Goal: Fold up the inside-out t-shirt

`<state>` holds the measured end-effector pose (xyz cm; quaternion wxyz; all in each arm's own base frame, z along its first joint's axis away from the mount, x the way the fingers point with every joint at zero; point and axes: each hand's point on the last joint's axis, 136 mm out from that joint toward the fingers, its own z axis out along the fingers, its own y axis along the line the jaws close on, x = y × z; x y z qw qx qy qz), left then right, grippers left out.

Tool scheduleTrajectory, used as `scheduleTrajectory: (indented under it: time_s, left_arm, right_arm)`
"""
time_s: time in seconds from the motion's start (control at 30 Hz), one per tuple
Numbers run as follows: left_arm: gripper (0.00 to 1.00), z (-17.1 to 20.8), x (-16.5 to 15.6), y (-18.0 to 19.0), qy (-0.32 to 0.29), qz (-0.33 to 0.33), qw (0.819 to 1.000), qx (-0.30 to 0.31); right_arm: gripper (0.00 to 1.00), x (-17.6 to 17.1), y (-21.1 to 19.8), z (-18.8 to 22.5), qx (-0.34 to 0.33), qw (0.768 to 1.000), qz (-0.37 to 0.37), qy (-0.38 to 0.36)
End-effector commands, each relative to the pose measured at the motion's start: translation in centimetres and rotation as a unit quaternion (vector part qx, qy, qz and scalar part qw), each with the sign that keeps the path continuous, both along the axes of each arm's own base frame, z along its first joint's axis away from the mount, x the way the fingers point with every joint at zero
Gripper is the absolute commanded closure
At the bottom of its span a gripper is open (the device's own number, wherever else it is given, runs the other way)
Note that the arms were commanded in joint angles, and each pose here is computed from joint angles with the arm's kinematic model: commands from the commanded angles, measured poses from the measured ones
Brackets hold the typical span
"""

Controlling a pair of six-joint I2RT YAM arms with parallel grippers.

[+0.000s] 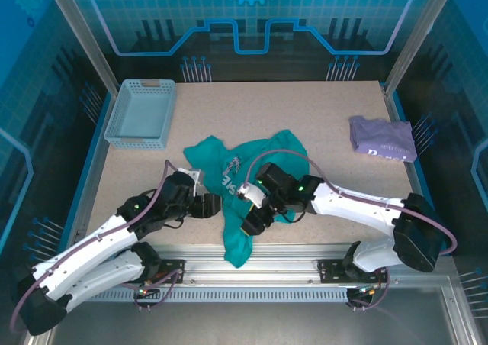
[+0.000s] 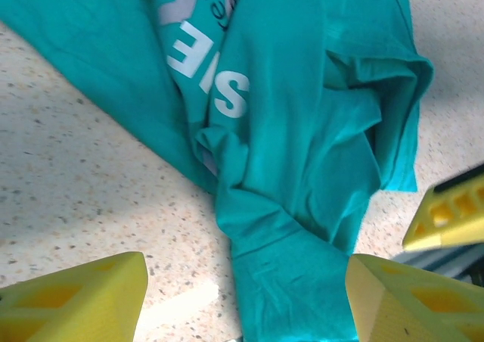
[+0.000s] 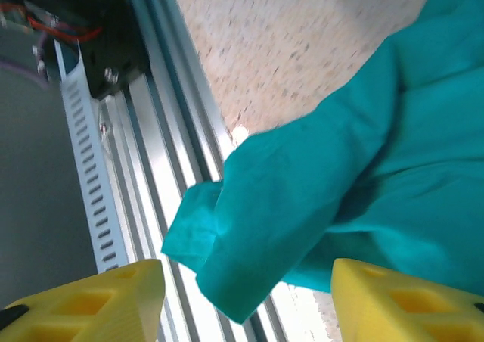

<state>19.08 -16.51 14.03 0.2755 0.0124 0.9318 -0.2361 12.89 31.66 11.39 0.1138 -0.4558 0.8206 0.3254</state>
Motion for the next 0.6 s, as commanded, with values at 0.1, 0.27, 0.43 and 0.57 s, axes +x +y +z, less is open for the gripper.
scheduleTrajectory:
  time_s: [0.1, 0.27, 0.43, 0.57]
  left_arm:
    - [0.29, 0.6, 0.9, 1.4, -0.013, 0.021, 0.999, 0.027]
    - [0.29, 1.0, 1.0, 1.4, -0.017, 0.018, 0.999, 0.028]
    - [0.29, 1.9, 1.3, 0.3, -0.037, 0.001, 0.999, -0.003]
    - [0.29, 3.3, 1.8, -1.4, -0.06, -0.021, 0.997, -0.044]
  right_arm:
    - [0.49, -0.8, 1.6, -1.7, -0.013, 0.997, -0.006, 0.07]
    - [0.84, 0.8, 2.1, -2.5, -0.042, 0.997, -0.016, 0.07]
    - [0.98, 6.0, 2.2, 2.9, 0.077, 0.99, -0.089, 0.077]
    - [0.97, 11.2, 1.3, 6.1, 0.156, 0.972, -0.152, 0.086]
